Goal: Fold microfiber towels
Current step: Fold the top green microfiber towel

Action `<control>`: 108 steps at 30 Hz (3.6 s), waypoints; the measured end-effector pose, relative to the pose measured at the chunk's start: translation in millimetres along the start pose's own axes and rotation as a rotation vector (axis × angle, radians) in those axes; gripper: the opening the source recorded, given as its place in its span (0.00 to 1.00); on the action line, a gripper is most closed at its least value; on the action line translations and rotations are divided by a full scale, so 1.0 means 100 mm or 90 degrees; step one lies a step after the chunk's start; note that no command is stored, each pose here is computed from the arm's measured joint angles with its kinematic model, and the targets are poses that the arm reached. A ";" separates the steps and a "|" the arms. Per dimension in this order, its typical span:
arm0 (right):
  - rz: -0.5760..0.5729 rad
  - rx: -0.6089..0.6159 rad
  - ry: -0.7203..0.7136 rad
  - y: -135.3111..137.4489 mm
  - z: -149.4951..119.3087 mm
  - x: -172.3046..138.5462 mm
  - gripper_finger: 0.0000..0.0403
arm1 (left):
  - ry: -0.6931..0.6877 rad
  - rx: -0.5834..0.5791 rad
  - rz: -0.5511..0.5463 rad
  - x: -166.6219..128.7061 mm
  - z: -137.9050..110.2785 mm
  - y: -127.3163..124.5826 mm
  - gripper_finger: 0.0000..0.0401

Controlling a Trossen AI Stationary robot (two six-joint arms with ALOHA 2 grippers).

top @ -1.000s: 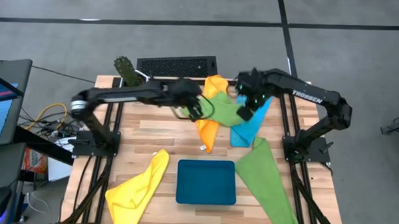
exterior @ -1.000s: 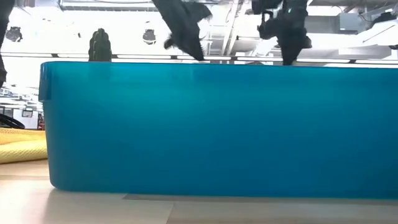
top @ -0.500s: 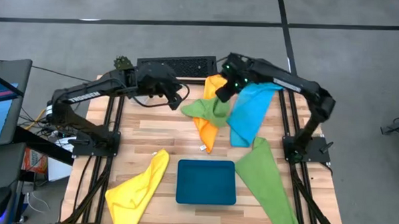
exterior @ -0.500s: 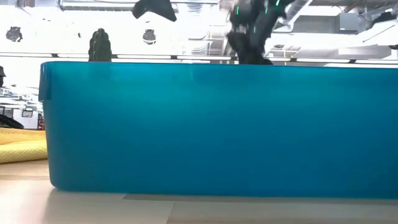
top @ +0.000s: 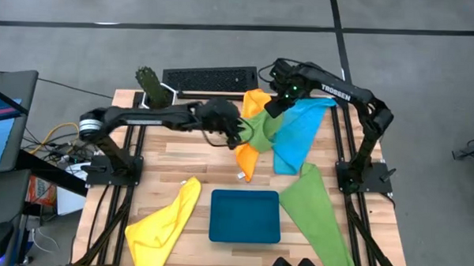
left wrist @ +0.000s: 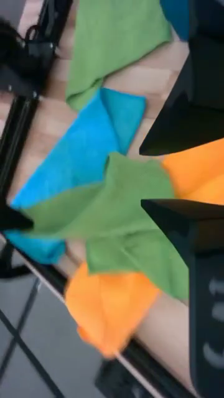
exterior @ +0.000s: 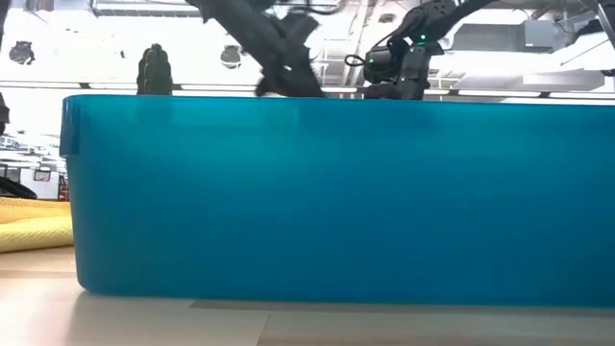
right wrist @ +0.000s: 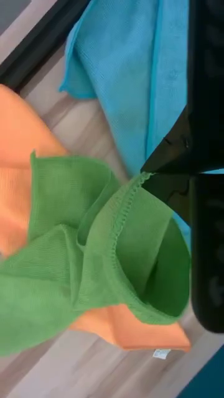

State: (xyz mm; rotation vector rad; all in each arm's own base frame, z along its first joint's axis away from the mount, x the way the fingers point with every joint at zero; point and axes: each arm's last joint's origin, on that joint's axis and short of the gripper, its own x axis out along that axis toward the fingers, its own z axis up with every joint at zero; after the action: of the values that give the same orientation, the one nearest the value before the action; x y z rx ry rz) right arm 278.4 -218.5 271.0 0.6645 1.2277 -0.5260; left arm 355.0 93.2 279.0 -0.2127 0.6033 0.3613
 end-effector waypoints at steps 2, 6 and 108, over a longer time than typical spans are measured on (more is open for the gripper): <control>0.000 -0.004 -0.002 0.00 0.00 0.00 0.04 | 0.007 0.050 -0.023 0.20 -0.02 -0.04 0.33; 0.002 -0.023 -0.011 0.02 0.01 0.00 0.03 | -0.002 0.265 -0.060 0.39 0.02 -0.16 0.36; 0.149 -0.240 0.056 0.41 -0.14 0.03 0.05 | 0.059 0.868 -0.221 0.75 0.44 0.53 0.16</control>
State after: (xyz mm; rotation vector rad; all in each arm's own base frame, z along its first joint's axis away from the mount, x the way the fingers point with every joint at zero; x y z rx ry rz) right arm 297.9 -179.4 272.1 0.5040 1.2681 -0.0653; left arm 414.4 174.7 265.4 0.9702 0.7714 -0.4372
